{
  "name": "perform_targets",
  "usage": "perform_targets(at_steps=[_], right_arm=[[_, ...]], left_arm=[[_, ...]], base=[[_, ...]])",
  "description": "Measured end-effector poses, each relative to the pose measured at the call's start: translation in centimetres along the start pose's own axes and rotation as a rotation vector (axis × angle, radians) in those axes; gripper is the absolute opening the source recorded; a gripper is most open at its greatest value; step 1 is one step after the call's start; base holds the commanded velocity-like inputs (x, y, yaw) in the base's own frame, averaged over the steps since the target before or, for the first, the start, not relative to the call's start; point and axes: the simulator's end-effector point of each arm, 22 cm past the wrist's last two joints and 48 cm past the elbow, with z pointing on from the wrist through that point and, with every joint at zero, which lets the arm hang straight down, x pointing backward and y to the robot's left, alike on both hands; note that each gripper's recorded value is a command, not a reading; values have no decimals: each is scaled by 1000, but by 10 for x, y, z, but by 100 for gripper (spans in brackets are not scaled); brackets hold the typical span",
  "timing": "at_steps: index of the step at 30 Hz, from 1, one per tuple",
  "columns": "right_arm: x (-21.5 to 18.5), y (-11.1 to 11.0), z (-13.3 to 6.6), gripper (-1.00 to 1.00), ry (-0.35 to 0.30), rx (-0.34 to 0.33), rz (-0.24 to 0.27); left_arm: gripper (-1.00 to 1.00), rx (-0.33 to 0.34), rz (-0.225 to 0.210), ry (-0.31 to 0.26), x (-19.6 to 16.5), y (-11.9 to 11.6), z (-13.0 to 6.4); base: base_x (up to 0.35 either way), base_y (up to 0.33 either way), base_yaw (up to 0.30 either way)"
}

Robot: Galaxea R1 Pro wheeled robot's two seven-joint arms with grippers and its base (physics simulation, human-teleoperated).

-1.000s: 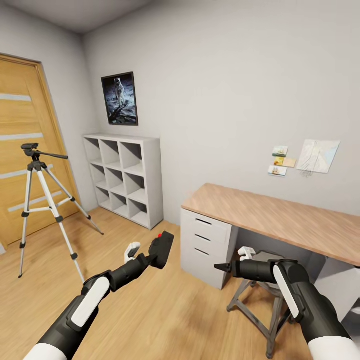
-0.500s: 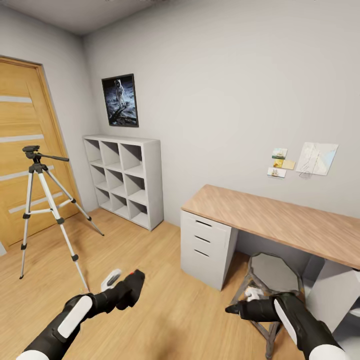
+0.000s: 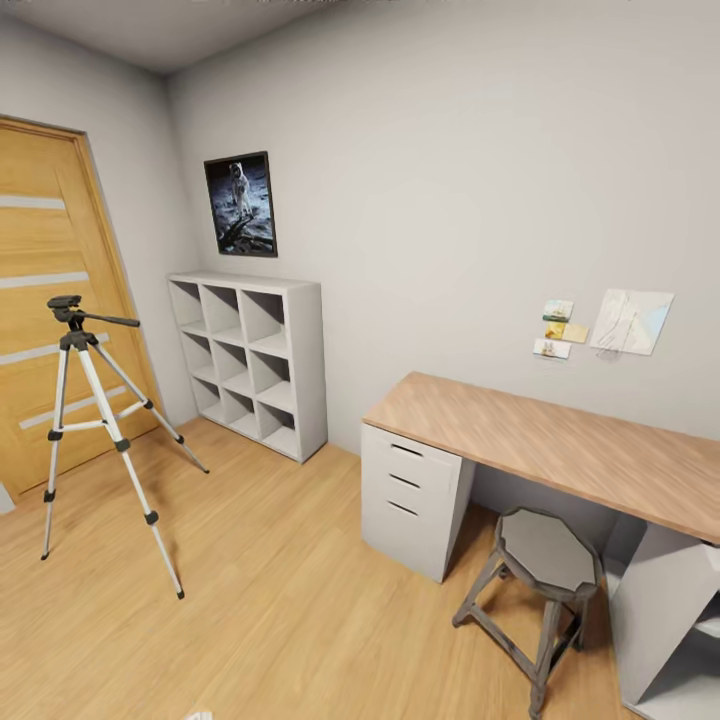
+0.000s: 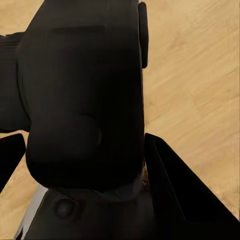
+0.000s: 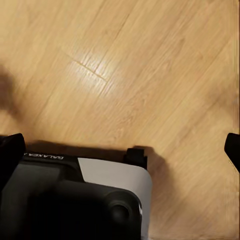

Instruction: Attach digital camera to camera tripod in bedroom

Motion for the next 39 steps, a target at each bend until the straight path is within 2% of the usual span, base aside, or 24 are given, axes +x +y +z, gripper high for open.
perform_targets(at_steps=[4, 7, 11, 20, 23, 35, 39], right_arm=[[41, -9, 0, 100, 27, 45, -7], [63, -15, -2, 100, 35, 78, -12], [70, -18, -6, 100, 27, 95, -16], [75, -20, -16, 100, 23, 115, -19], [77, -19, -19, 100, 25, 119, -19], [79, -15, -30, 100, 28, 121, -11], [78, -16, -34, 100, 23, 126, -11]], left_arm=[[-100, -21, 64, -34, 14, 7, -1], [-100, -34, 75, -36, 36, 18, -1], [-100, -41, 80, -22, 57, 24, -3], [-100, -61, 68, 20, 99, 42, -12], [-100, -79, 18, -23, 115, 59, -16], [-100, -81, 4, -30, 126, 61, -28], [-100, -80, 2, -33, 126, 61, -32]], base=[[0, 0, 0], [0, 0, 0], [0, 0, 0], [0, 0, 0], [0, 0, 0], [0, 0, 2], [0, 0, 180]])
